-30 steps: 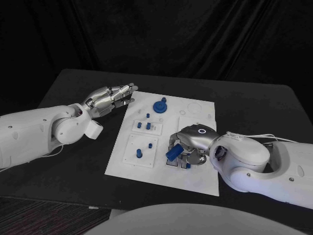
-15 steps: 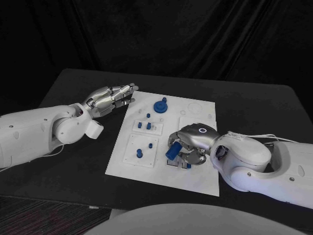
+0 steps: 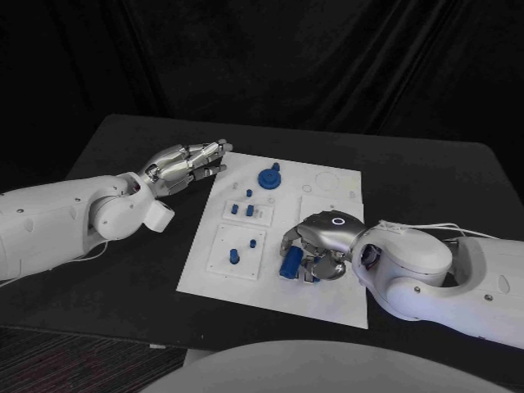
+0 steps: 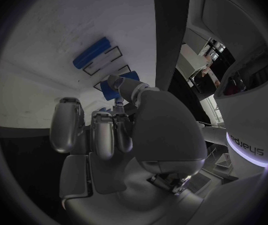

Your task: Assemble the parts on the task board

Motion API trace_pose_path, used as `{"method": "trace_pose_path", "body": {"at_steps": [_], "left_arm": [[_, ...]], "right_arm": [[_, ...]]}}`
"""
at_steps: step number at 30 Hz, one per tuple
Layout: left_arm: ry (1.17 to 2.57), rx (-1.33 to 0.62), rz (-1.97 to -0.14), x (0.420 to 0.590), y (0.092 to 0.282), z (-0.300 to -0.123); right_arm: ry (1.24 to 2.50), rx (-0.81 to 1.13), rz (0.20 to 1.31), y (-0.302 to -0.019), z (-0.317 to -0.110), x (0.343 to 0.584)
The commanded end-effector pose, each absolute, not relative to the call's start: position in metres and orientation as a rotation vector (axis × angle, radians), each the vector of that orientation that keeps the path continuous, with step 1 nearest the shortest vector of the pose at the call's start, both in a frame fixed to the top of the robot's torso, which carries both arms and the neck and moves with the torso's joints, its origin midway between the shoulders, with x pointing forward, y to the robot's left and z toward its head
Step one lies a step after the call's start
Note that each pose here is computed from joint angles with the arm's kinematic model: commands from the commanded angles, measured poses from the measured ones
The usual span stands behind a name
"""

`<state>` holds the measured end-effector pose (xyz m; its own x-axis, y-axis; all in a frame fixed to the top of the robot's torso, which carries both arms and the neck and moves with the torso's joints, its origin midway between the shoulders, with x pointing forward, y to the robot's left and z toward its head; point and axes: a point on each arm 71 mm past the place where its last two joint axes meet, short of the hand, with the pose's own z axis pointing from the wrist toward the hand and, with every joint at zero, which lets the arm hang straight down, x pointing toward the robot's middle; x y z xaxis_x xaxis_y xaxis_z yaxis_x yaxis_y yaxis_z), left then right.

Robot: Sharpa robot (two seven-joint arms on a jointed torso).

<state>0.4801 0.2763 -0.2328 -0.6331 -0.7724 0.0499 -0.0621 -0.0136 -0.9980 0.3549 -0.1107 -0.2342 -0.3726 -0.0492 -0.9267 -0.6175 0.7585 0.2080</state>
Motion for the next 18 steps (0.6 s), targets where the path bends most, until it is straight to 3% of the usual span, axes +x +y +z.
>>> {"method": "trace_pose_path", "body": {"at_steps": [1, 18], "left_arm": [[1.718, -0.872, -1.720, 0.4797, 0.2754, -0.2323], [1.722, -0.872, -1.721, 0.4800, 0.2750, -0.2327]], "right_arm": [[1.929, -0.553, 0.666, -0.1099, -0.2388, 0.3513], [1.898, -0.518, 0.682, -0.1114, -0.2362, 0.3527]]}}
